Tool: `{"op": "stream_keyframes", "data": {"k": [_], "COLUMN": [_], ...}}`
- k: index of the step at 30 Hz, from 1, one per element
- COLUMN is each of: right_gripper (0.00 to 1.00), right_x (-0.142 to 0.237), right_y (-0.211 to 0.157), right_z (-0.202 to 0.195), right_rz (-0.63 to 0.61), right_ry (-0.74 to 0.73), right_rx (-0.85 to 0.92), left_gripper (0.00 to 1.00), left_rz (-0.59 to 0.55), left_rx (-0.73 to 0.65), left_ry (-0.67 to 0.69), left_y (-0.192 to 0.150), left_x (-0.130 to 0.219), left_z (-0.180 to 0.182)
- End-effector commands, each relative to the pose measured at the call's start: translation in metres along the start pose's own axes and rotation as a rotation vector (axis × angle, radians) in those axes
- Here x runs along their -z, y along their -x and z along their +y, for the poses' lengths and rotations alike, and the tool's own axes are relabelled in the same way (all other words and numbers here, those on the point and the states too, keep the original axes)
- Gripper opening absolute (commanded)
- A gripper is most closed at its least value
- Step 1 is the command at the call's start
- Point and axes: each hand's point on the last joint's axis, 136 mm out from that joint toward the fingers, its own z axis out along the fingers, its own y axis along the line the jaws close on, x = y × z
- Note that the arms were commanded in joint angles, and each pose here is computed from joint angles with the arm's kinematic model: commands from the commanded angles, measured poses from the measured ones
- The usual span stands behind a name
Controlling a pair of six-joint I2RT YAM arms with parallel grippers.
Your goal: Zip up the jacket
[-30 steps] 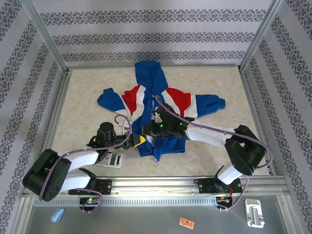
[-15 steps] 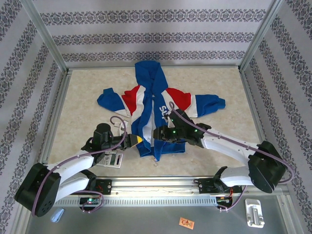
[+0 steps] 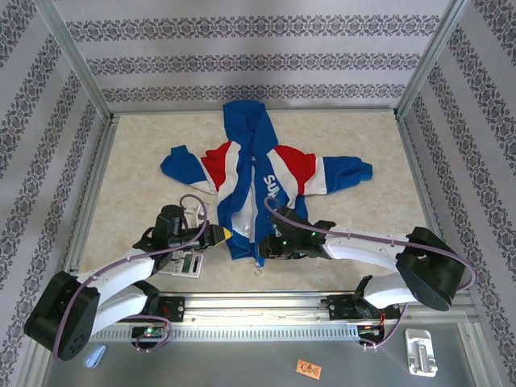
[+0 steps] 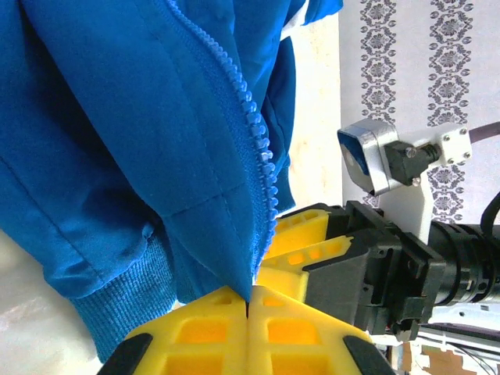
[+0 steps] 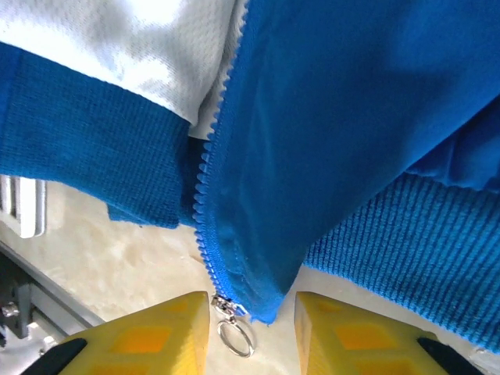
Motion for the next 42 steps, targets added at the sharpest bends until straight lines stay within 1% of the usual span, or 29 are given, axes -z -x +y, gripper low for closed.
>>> {"op": "stream_keyframes", "data": {"k": [1,7,12,20,26,27,28,32,33,34,38,42], "right_gripper": [0.35,0.37,0.37,0.37,0.37,0.36,0.32,0.11,0.04,0.00,0.00,0.00], "right_x": [-0.006,-0.012,-0.020,-0.027,-0.038,-0.039,-0.040,-0.036,-0.033,-0.031,-0.017,0.003], "right_y": [0.002,-0.009,-0.016,-0.018,-0.022,-0.023,-0.023,-0.019,-0.017,-0.015,-0.003,0.010], "right_z": [-0.001,0.002,-0.005,-0.007,-0.004,-0.004,-0.004,0.001,0.004,0.007,0.016,0.031], "right_rz": [-0.028,0.007,0.030,0.035,0.070,0.072,0.074,0.059,0.051,0.041,-0.017,-0.079], "right_ry": [-0.013,0.008,-0.011,-0.010,0.012,0.015,0.016,0.027,0.032,0.039,0.055,0.083], "right_rx": [0.011,0.020,0.008,0.009,0.010,0.008,0.009,0.035,0.047,0.059,0.096,0.161], "left_gripper": [0.00,0.00,0.00,0.00,0.00,0.00,0.00,0.00,0.00,0.00,0.00,0.00], "left_rz": [-0.017,-0.012,-0.016,-0.016,-0.017,-0.018,-0.019,-0.020,-0.021,-0.022,-0.017,-0.028], "left_rx": [-0.011,-0.005,0.001,0.001,0.002,0.000,0.000,0.002,-0.001,-0.005,-0.034,-0.073], "left_ry": [0.025,0.047,0.052,0.060,0.063,0.066,0.067,0.066,0.067,0.065,0.059,0.015], "left_y": [0.005,0.004,0.005,0.008,0.009,0.009,0.009,0.009,0.009,0.010,0.012,0.020], "left_x": [0.001,0.001,0.000,-0.002,-0.002,-0.003,-0.003,-0.003,-0.002,-0.002,-0.002,-0.001], "left_z": [0.004,0.009,0.009,0.010,0.011,0.011,0.012,0.012,0.012,0.011,0.006,-0.010]}}
